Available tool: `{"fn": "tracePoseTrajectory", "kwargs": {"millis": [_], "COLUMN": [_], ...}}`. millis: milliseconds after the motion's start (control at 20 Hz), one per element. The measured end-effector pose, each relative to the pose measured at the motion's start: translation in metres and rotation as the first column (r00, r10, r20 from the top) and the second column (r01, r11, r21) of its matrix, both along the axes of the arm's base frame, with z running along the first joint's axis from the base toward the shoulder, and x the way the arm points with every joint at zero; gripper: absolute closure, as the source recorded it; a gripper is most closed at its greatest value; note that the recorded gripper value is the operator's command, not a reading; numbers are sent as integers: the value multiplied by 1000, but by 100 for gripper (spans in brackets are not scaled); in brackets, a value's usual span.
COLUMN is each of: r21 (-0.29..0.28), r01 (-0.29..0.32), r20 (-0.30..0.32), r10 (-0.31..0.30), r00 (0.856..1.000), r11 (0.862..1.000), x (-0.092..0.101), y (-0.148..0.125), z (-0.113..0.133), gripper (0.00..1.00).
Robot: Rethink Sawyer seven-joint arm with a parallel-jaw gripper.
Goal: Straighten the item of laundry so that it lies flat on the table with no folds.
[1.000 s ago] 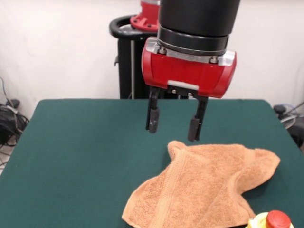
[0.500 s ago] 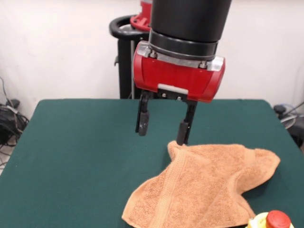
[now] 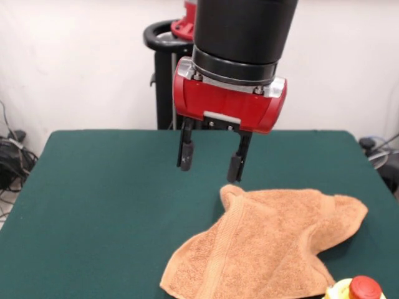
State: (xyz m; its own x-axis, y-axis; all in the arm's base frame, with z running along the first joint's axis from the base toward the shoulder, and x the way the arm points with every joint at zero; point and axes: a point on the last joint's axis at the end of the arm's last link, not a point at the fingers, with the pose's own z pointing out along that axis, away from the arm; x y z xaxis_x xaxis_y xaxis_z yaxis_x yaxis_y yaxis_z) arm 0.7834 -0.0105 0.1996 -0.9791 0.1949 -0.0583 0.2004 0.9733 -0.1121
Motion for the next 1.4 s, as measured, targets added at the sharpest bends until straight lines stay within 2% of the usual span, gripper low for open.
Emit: {"fn": "tracePoseTrajectory", "kwargs": {"millis": [150,650,750,950,1400], "r21": [11,13,5,-5,-51], "r01": [6,5,-3,-14,-57], "r20": [-63,-146,-177,-209,-251], "r10": [-5,-3,4,13,43], "r00": [998,989,984,978,967], "r11": [1000,1000,1000,1000,997], "x": [-16,-56,-71,-86,-102], "y": [2,6,6,5,-2], "z": [-7,-20,-27,-34,-50], "gripper": [0,0,0,0,0]}}
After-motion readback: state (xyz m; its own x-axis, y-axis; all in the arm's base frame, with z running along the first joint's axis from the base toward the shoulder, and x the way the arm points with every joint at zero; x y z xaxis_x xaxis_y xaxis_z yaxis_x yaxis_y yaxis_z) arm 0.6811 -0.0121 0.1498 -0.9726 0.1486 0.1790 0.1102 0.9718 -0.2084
